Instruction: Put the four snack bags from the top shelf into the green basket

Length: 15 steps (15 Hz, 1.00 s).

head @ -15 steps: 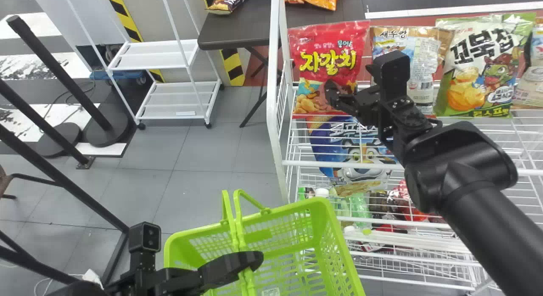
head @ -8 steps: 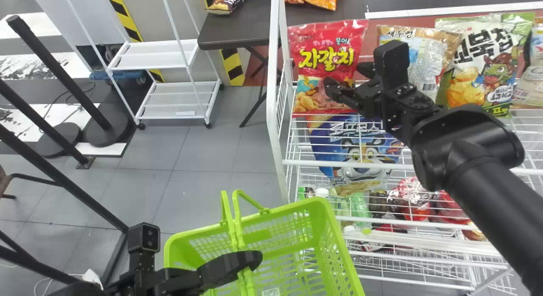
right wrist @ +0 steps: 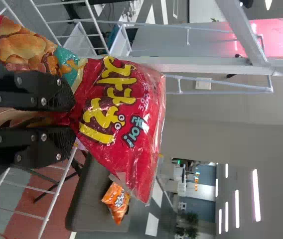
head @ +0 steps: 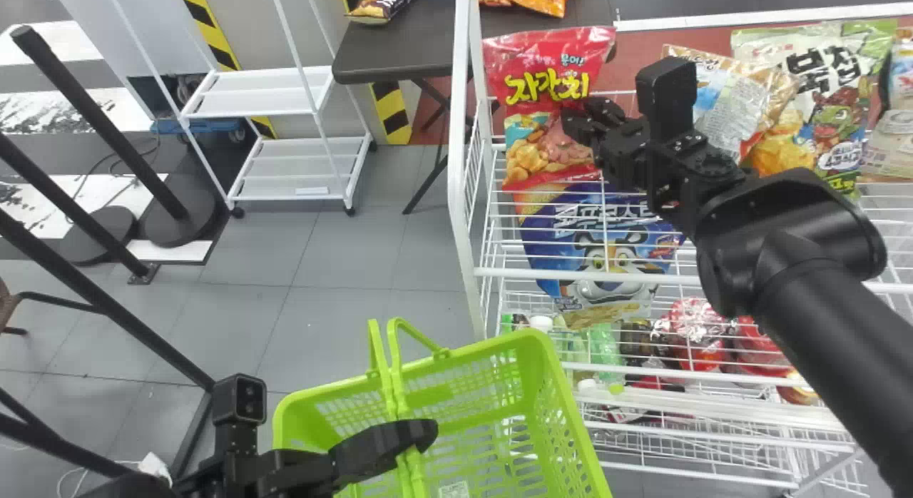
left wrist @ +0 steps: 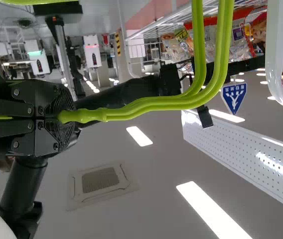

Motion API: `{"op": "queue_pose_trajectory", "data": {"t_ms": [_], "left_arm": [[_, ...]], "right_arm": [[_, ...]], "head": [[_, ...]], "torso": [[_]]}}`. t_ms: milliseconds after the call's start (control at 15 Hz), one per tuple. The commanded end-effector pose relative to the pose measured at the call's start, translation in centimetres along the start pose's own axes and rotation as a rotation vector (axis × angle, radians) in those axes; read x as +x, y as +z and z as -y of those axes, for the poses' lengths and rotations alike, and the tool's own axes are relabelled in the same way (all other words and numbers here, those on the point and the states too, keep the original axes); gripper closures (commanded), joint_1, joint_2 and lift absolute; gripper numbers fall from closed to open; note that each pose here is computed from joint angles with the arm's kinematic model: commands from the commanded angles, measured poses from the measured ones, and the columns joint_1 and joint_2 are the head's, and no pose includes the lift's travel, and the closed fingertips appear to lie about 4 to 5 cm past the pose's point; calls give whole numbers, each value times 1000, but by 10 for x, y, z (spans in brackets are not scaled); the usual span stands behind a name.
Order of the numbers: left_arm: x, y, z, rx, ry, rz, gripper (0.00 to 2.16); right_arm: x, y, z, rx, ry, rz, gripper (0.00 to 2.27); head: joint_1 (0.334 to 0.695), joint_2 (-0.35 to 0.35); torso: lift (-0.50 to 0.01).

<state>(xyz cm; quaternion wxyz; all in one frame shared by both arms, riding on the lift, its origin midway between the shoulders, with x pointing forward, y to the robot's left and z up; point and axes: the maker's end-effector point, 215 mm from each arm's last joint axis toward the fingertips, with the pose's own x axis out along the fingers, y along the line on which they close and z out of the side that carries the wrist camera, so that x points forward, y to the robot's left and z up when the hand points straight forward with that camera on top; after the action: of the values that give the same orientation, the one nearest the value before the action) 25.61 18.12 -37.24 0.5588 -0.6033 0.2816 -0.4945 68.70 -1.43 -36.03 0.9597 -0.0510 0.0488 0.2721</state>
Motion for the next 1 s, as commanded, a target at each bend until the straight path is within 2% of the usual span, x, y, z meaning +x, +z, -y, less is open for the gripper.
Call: {"op": "queue_pose_trajectory", "data": {"t_ms": [0, 267, 533, 733, 933], "left_arm": [[-1, 6, 5, 16, -10, 6, 2148], [1, 25, 8, 42, -17, 15, 2145], [7, 38, 8, 64, -10, 6, 2145], [10, 45, 6, 66, -10, 6, 2148], [13, 49, 5, 66, -13, 4, 2145]], "right_arm": [[-7, 10, -8, 17, 0, 37, 2250], [-33, -4, -13, 71, -26, -10, 2250], [-81, 18, -22, 126, -55, 11, 2250], [-136, 12, -8, 195, -115, -55, 2250], [-191, -5, -36, 270, -103, -171, 2250]], "head": [[695, 192], [695, 209], [695, 202], [695, 184], [695, 148]], "torso": [[0], [0], [0], [0], [0]]}}
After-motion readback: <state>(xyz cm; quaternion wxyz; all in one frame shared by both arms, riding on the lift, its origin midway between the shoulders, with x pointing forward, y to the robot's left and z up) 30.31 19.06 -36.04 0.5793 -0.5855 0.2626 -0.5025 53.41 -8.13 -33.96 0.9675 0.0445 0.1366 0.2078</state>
